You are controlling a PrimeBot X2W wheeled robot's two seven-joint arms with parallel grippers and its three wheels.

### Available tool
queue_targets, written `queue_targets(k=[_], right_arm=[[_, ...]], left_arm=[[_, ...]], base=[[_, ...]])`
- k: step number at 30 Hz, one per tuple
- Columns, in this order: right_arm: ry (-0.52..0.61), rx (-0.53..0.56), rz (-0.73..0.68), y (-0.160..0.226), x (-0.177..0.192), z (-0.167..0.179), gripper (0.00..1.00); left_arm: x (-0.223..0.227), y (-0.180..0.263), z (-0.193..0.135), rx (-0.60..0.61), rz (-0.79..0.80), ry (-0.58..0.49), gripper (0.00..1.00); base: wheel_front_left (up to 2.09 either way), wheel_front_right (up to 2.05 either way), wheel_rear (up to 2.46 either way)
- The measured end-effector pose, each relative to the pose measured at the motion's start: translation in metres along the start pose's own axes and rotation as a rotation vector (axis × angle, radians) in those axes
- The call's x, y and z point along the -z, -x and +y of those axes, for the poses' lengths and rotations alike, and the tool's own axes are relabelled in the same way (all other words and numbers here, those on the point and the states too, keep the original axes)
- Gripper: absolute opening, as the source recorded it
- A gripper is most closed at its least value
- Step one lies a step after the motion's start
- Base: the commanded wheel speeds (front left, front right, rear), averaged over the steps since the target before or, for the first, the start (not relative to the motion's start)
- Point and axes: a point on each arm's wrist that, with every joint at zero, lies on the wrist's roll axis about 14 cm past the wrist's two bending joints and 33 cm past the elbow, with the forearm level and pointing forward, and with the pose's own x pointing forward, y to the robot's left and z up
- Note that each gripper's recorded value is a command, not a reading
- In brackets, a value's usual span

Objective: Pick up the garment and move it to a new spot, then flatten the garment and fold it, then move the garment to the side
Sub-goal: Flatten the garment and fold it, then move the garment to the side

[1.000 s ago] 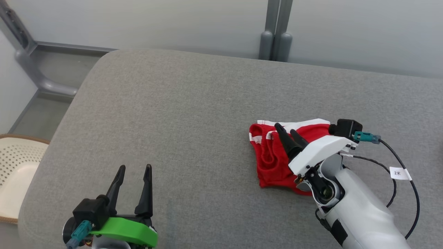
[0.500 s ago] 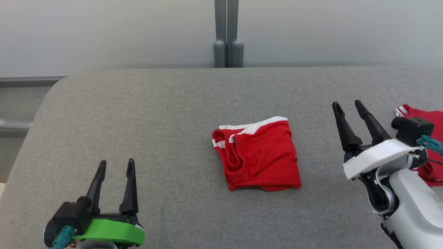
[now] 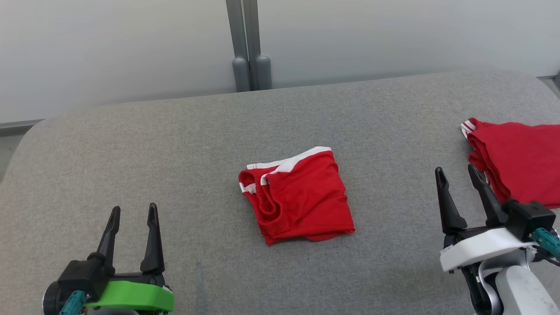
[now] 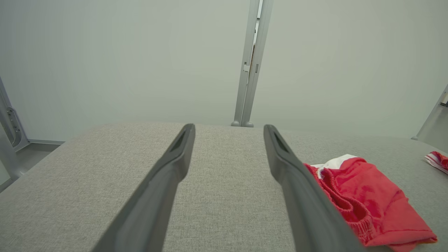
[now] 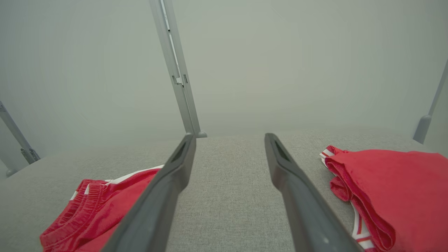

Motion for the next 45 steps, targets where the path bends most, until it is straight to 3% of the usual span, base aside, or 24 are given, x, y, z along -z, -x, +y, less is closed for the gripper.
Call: queue_targets(k=[18,23,36,45], right_arm=[[0.035,-0.018,0.059,0.004,0.020,0.008,1.00],[0.000,-0.084,0.233,-0.004,0.061,0.029,1.00],[-0.085,-0.180,0.531,-0.068,0.103,0.077,1.00],[-0.173,-0.175,0.792,-0.061,0.164,0.096,1.00]], left_arm=[[0.005,0.003,-0.001,0.008,0.018,-0.032,1.00],[0.005,0.007,0.003,-0.005,0.022,-0.032,1.00],[-0.001,0.021,0.024,-0.092,0.007,0.003,1.00],[0.003,0.031,0.046,-0.175,0.026,-0.003,1.00]], base=[[0.00,0.00,0.00],[0.00,0.00,0.00],[0.00,0.00,0.00],[0.00,0.00,0.00]])
